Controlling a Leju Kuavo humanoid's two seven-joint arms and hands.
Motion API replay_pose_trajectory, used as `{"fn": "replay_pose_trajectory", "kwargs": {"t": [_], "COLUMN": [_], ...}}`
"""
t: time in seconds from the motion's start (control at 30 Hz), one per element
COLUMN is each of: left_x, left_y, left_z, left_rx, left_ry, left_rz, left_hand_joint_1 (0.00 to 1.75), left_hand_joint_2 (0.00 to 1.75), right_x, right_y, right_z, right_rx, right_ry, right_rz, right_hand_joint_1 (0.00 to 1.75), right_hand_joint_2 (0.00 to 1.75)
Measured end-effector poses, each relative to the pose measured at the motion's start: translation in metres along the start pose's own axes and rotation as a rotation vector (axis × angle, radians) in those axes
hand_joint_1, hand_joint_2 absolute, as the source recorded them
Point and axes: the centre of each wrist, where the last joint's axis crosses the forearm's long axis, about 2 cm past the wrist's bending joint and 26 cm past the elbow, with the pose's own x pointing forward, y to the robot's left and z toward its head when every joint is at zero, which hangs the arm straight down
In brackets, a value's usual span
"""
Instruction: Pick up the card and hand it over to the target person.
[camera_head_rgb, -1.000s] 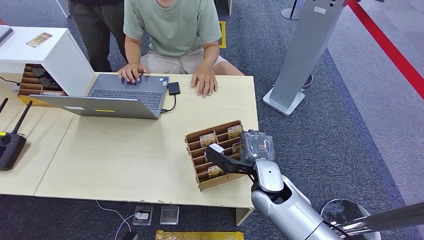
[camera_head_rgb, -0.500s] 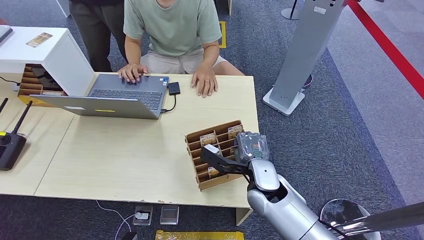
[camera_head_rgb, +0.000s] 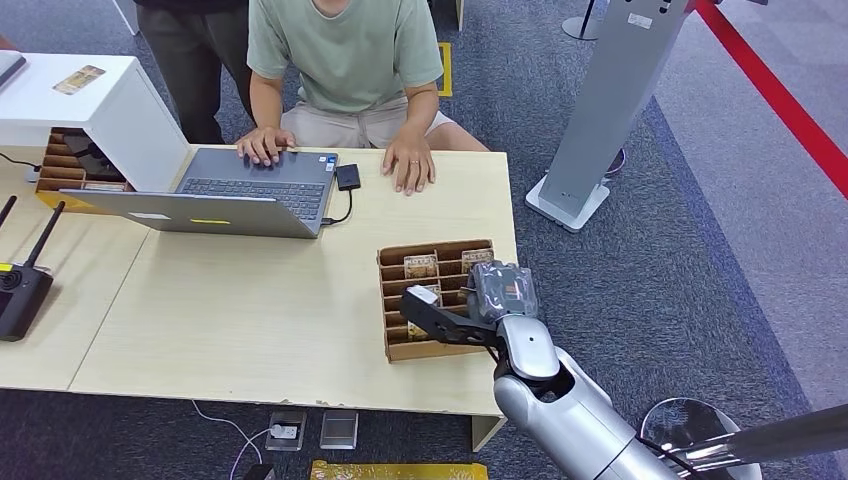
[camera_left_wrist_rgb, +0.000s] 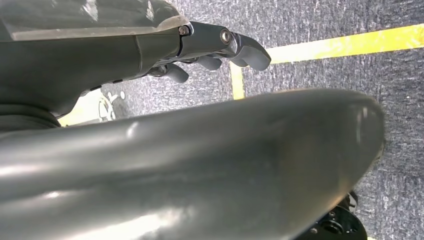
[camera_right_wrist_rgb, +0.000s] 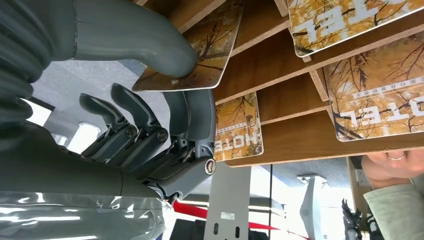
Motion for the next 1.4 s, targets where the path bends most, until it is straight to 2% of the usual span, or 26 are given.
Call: {"fn": "replay_pose_trajectory", "kwargs": {"t": [0.3, 0.5, 0.7, 0.93, 1.07, 1.2, 1.3, 1.4], "left_x": [0.000, 0.001, 0.000, 0.000, 0.000, 0.001, 0.001, 0.001], "left_y": [0.000, 0.000, -0.001, 0.000, 0.002, 0.005, 0.006, 0.007], "left_z": [0.000, 0.000, 0.000, 0.000, 0.000, 0.000, 0.000, 0.000], "left_rx": [0.000, 0.000, 0.003, -0.002, -0.001, 0.001, 0.002, 0.001], "left_ry": [0.007, 0.008, 0.006, -0.006, -0.009, -0.009, -0.014, -0.019], "left_rz": [0.023, 0.035, 0.049, 0.037, 0.016, -0.019, -0.056, -0.089], "left_hand_joint_1": [0.00, 0.00, 0.00, 0.00, 0.00, 0.00, 0.00, 0.00], "left_hand_joint_2": [0.00, 0.00, 0.00, 0.00, 0.00, 0.00, 0.00, 0.00], "right_x": [-0.002, -0.002, -0.008, -0.016, -0.007, 0.013, 0.027, 0.033], "right_y": [-0.005, -0.034, -0.078, -0.089, -0.076, -0.066, -0.071, -0.085], "right_z": [0.002, 0.018, 0.053, 0.074, 0.049, -0.006, -0.041, -0.064], "right_rx": [-0.070, -0.216, -0.404, -0.462, -0.370, -0.254, -0.205, -0.181], "right_ry": [-0.061, -0.171, -0.216, -0.207, -0.219, -0.245, -0.241, -0.222], "right_rz": [-0.033, -0.079, -0.182, -0.224, -0.220, -0.223, -0.195, -0.168], "right_hand_joint_1": [1.75, 1.75, 1.75, 1.75, 1.75, 1.75, 1.75, 1.75], "right_hand_joint_2": [1.75, 1.75, 1.75, 1.75, 1.75, 1.75, 1.75, 1.75]}}
